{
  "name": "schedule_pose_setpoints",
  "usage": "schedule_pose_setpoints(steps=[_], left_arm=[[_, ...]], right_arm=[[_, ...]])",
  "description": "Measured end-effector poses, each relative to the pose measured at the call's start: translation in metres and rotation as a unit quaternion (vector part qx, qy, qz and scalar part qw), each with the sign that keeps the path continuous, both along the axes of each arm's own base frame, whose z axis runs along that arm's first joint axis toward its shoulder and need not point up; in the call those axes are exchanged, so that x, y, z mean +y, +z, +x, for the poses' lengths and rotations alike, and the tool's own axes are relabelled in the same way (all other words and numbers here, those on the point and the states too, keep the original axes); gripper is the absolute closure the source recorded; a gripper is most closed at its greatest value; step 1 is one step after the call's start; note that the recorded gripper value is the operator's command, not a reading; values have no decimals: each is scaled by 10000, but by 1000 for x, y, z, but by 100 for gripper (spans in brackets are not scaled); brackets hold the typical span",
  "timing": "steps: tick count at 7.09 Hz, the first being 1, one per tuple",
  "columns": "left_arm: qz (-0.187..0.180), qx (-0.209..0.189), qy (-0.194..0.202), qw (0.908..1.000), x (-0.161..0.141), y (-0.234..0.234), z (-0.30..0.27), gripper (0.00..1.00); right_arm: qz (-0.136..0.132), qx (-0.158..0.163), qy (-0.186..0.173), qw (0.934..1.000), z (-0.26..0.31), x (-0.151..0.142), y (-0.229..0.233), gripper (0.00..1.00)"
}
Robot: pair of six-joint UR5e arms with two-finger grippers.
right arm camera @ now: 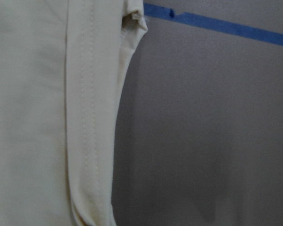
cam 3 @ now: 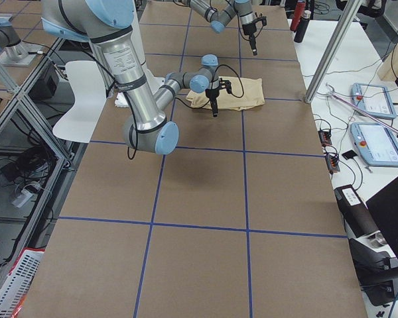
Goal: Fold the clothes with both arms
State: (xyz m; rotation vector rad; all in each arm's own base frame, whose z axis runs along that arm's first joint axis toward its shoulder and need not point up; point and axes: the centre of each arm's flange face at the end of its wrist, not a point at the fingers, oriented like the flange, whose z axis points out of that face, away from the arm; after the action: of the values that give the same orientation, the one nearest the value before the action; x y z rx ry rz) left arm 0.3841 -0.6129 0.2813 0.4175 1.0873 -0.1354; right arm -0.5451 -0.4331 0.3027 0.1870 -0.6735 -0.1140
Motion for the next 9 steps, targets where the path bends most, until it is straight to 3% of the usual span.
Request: schedule_pose_setpoints(steps=[4,7,9], left_arm=[[14,-10,4,10000,0,0,0,10],[19,-14,6,10000,0,0,-1,10],[21,-24,6,10000,-1,1,-1,10]], right_arm=[[118,28,-58,9999,19,-14,6,0],[421,-165,-88,9989,18,-33,-33,0],[436,-143,-140,9988,-1,-38,-38,0]])
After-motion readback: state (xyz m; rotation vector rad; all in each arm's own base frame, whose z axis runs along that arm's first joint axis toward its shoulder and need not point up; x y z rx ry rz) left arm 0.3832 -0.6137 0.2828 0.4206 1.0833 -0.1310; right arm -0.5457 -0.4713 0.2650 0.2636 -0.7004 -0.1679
